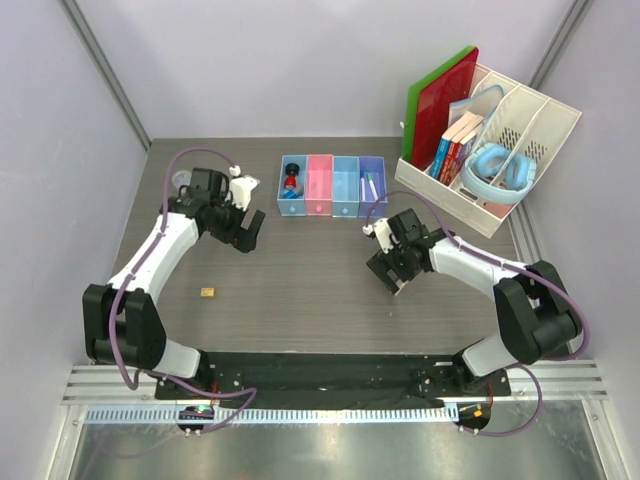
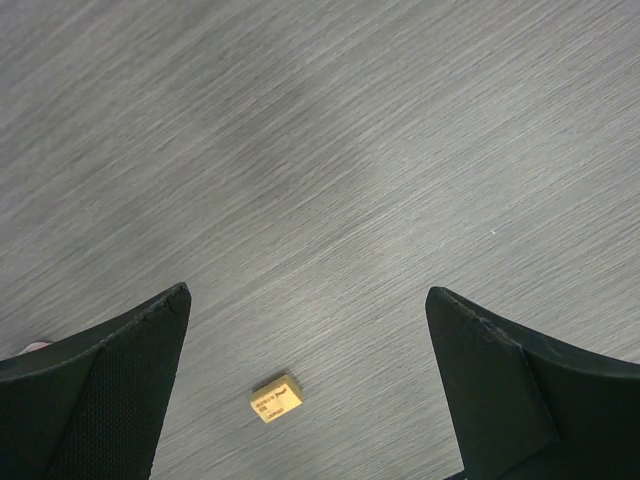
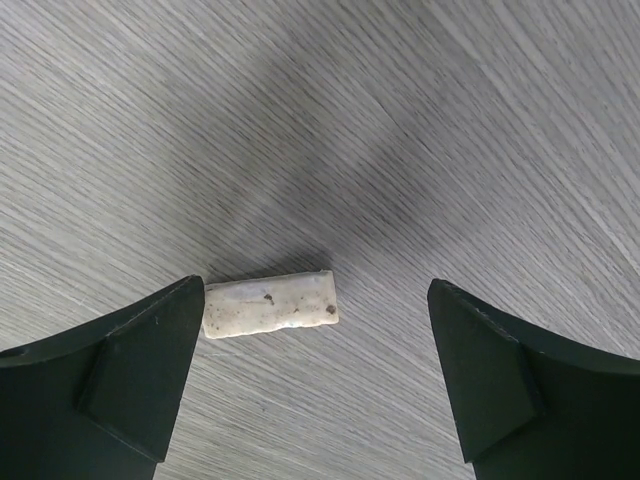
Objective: Sort the stationery into containers
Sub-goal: Move the stationery to the center of the board.
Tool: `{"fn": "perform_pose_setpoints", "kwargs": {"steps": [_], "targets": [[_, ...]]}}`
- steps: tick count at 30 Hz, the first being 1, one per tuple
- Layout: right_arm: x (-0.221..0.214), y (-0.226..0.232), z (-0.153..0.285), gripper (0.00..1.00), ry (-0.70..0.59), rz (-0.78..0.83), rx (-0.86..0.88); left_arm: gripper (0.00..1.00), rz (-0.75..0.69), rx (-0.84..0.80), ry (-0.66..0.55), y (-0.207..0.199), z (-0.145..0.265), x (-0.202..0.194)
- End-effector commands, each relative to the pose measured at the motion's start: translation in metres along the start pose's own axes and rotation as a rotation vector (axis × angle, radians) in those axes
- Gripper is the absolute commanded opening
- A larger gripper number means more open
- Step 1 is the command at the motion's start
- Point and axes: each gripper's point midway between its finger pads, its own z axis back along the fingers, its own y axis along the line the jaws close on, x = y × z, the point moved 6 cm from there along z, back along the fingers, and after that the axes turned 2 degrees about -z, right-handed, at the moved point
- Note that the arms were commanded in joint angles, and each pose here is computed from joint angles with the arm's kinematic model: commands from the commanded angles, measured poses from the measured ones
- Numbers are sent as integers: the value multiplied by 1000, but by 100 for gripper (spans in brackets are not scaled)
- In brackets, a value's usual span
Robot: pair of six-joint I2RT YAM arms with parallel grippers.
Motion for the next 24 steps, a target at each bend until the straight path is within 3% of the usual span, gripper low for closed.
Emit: {"fn": "perform_pose_setpoints", "kwargs": {"steps": [1, 8, 10, 15, 20, 24], "targets": [[-8, -5, 3, 97, 56, 21, -60, 100, -44, 32, -68, 0, 18, 9], [-14, -5, 37, 94, 88, 56, -50, 100, -35, 10, -60, 0, 9, 10], [-7, -8, 50, 94, 29, 68, -63, 100, -28, -1, -50, 0, 5, 9], [3, 5, 66, 94, 55, 92, 86, 100, -15, -19, -41, -1, -2, 8], [10, 24, 49, 89, 136, -4, 243, 100, -25, -9, -42, 1, -1, 10], [24, 28, 41, 86, 153, -108, 270, 100, -41, 5, -35, 3, 4, 12]]}}
